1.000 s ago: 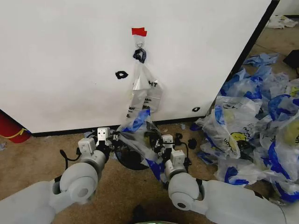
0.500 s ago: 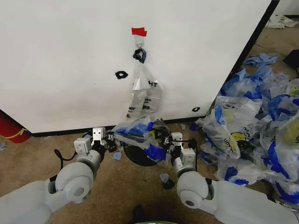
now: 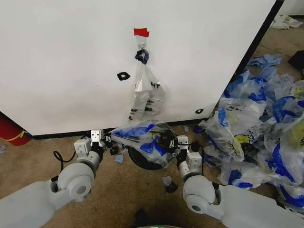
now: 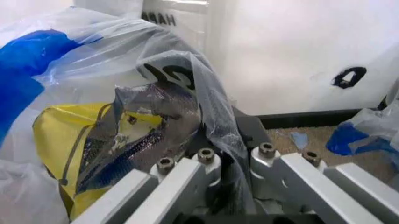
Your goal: Pick up the garbage bag from the wall and place it over the trash bin.
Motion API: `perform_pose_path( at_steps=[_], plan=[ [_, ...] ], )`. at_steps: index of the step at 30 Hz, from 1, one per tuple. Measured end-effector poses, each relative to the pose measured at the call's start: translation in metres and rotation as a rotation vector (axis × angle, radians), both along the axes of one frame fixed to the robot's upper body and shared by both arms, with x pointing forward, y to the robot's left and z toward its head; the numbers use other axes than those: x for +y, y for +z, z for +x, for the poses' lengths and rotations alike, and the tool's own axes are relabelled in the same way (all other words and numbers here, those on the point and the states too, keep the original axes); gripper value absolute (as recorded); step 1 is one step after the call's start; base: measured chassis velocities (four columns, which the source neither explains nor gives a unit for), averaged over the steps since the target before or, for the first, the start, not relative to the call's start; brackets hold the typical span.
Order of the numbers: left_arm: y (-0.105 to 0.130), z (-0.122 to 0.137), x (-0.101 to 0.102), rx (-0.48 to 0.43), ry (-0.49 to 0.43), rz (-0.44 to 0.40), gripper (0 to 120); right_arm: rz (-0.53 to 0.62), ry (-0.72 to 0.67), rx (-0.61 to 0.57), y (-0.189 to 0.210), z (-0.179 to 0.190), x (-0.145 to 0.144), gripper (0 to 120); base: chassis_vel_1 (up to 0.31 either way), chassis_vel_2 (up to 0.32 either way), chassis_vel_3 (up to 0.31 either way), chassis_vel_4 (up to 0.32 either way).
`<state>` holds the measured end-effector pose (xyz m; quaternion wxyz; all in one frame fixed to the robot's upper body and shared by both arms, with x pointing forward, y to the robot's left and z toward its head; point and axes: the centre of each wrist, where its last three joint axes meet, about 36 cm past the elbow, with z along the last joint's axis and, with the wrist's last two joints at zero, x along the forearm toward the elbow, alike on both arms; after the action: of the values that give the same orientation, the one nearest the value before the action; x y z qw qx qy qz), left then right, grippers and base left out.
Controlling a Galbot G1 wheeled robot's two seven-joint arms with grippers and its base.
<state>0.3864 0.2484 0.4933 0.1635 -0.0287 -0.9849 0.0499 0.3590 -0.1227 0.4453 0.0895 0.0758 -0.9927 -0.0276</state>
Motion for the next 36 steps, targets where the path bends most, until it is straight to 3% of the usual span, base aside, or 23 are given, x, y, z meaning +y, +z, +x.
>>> perform_pose_path(
  at_steps=[8,20,30,36],
  plan=[
    [0.007,-0.005,-0.009,-0.025,-0.026,-0.025,3,-0.003,-0.002,-0.001,-0.002,0.001,0.0,0,0.0,0.0,0.0,0.0],
    [0.045,-0.043,-0.037,-0.025,-0.139,-0.119,48,-0.005,-0.006,-0.024,0.002,0.013,0.003,0,0.0,0.0,0.0,0.0],
    [0.061,-0.053,-0.038,-0.044,-0.156,-0.133,86,-0.008,-0.009,-0.035,0.005,0.016,0.001,0,0.0,0.0,0.0,0.0],
    [0.06,-0.049,-0.034,-0.055,-0.138,-0.12,98,-0.009,0.002,-0.037,0.007,0.012,-0.001,0,0.0,0.0,0.0,0.0]
  ],
)
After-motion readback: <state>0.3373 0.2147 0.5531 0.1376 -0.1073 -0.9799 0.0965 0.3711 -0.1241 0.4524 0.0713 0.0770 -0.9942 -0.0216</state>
